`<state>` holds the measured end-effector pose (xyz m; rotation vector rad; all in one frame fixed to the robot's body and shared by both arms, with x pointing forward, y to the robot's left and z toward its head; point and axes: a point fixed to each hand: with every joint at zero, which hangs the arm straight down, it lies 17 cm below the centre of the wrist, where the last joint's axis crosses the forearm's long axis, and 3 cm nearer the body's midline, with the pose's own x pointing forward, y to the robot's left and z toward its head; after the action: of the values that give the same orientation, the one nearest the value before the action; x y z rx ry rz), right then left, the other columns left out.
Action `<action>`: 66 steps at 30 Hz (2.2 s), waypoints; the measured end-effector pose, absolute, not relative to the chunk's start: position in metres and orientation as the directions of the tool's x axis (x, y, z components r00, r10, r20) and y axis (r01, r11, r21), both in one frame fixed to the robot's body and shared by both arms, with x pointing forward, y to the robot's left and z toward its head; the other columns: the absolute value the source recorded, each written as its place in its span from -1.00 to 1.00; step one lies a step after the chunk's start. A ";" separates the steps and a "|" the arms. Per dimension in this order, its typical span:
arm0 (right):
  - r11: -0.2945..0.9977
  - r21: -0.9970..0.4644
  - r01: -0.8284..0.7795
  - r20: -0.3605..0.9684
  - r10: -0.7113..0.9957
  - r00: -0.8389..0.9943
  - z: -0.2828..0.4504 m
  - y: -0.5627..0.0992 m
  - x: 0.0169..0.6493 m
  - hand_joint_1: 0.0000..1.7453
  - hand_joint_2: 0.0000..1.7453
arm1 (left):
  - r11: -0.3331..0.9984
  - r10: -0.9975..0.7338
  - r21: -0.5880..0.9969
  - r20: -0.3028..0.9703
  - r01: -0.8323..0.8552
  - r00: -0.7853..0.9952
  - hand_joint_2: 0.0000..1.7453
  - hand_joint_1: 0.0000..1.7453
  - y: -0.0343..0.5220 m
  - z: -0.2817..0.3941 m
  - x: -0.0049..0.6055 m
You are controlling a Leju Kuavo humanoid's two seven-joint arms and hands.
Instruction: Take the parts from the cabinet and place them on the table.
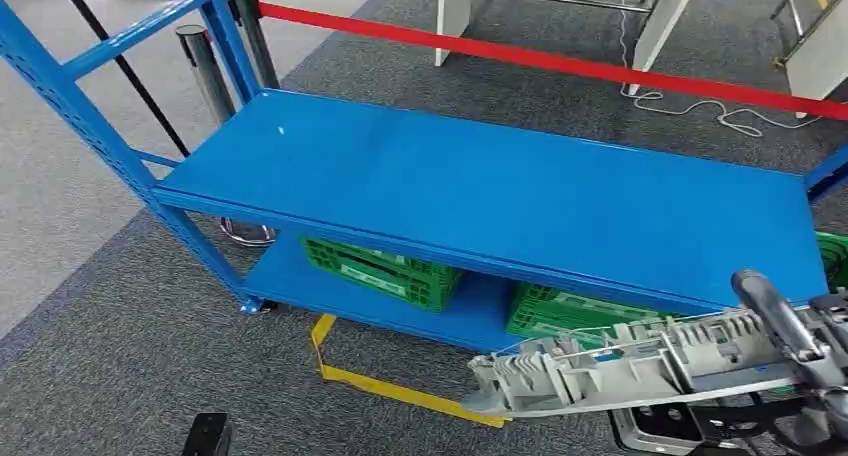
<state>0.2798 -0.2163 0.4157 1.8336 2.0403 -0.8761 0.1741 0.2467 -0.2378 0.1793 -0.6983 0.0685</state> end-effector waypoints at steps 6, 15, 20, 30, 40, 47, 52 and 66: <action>0.023 -0.249 0.968 -0.565 0.808 -0.165 0.419 -0.217 0.278 1.00 1.00 | 0.982 -0.021 0.156 0.655 -0.108 0.755 1.00 -1.00 0.246 -0.236 0.176; 0.028 -0.248 0.968 -0.548 0.820 -0.165 0.421 -0.219 0.277 1.00 1.00 | 0.976 -0.026 0.184 0.619 -0.113 0.785 1.00 -1.00 0.249 -0.241 0.170; 0.042 -0.247 0.968 -0.544 0.821 -0.174 0.422 -0.215 0.277 1.00 1.00 | 0.978 -0.028 0.184 0.597 -0.102 0.801 1.00 -1.00 0.248 -0.244 0.166; 0.063 -0.257 0.964 -0.539 0.819 -0.197 0.420 -0.210 0.276 1.00 1.00 | 0.980 -0.026 0.176 0.587 -0.096 0.809 1.00 -1.00 0.247 -0.246 0.161; 0.065 -0.269 0.961 -0.543 0.814 -0.208 0.416 -0.208 0.277 1.00 1.00 | 0.982 -0.018 0.164 0.574 -0.094 0.819 1.00 -1.00 0.243 -0.247 0.157; 0.072 -0.278 0.958 -0.521 0.826 -0.214 0.416 -0.210 0.281 1.00 1.00 | 0.985 -0.004 0.144 0.570 -0.096 0.822 1.00 -1.00 0.233 -0.247 0.156; 0.074 -0.296 0.952 -0.503 0.836 -0.221 0.413 -0.212 0.286 1.00 1.00 | 0.983 0.015 0.143 0.558 -0.114 0.829 1.00 -1.00 0.236 -0.249 0.154; 0.161 -0.364 0.917 -0.458 0.827 -0.327 0.403 -0.209 0.289 1.00 1.00 | 0.981 0.038 0.134 0.567 -0.137 0.823 1.00 -1.00 0.237 -0.247 0.160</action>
<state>0.2893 -0.2086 0.4032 1.7245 2.2727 -0.8925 0.1600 0.2369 -0.2472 0.1720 -0.5975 0.0938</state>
